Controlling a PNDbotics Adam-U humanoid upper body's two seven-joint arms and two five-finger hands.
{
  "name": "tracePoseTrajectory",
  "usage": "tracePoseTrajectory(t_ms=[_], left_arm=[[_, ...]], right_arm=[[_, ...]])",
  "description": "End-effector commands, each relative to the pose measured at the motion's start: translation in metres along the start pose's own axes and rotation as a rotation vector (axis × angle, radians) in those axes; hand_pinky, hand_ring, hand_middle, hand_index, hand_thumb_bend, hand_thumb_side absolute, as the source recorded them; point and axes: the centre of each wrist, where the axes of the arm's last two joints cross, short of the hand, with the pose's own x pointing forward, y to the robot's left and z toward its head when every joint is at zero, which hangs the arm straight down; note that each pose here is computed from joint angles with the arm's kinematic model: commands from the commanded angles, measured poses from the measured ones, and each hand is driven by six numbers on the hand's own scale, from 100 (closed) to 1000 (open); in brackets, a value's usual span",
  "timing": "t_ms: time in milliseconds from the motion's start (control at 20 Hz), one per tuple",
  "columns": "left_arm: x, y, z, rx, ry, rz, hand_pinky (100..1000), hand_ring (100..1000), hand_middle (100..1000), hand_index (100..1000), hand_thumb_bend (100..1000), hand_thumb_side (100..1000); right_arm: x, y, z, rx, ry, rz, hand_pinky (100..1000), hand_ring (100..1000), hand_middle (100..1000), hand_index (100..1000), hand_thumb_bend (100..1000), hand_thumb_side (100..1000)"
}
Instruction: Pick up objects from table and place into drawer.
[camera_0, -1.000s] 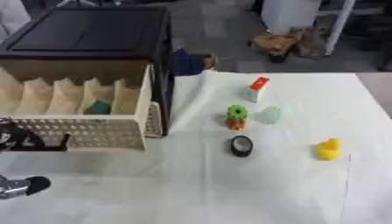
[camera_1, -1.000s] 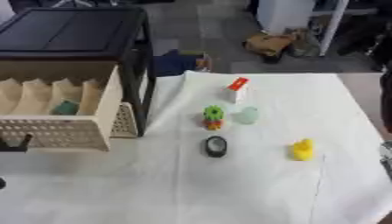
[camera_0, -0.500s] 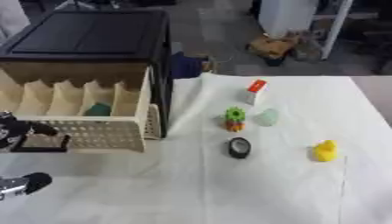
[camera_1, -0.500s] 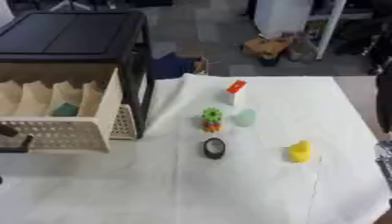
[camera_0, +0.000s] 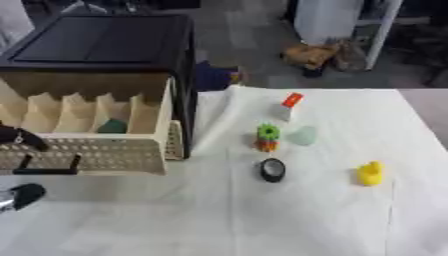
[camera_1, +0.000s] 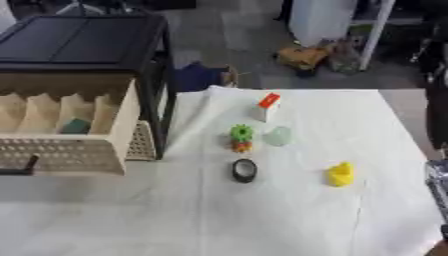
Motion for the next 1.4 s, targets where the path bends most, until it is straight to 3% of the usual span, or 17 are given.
tracePoseTrajectory(t_ms=[50,350,600,750,900,1200,1400], left_arm=[[-0.002,0.018,0.007,0.084,-0.048,0.003,100,100,100,767,316,1000],[-0.003,0.035,0.009,0.240,-0.173,0.093,100,100,100,738,218,1000],[-0.003,0.034,0.008,0.398,-0.222,0.286,100,100,100,749,100,1000],[-0.005,0.032,0.008,0.558,-0.228,0.460,100,100,100,755,104,1000],[-0.005,0.026,0.008,0.709,-0.222,0.605,100,100,100,762,232,1000],[-0.005,0.017,0.005,1.017,-0.213,0.752,100,100,100,762,331,1000],[-0.001,0.009,-0.003,1.171,-0.244,0.839,100,100,100,773,253,1000]], right_arm=[[0.009,-0.006,-0.008,-0.013,-0.045,0.015,673,546,579,920,100,1000],[0.010,-0.007,-0.009,-0.023,-0.045,0.021,674,548,580,919,100,1000],[0.011,-0.009,-0.011,-0.031,-0.047,0.037,676,550,581,916,100,1000],[0.013,-0.010,-0.014,-0.033,-0.047,0.055,675,549,581,915,100,1000],[0.015,-0.010,-0.017,-0.016,-0.037,0.091,675,546,580,914,100,1000],[0.022,-0.010,-0.028,0.016,-0.053,0.150,682,549,584,906,100,1000],[0.027,-0.010,-0.034,0.051,-0.050,0.224,689,552,590,898,145,1000]])
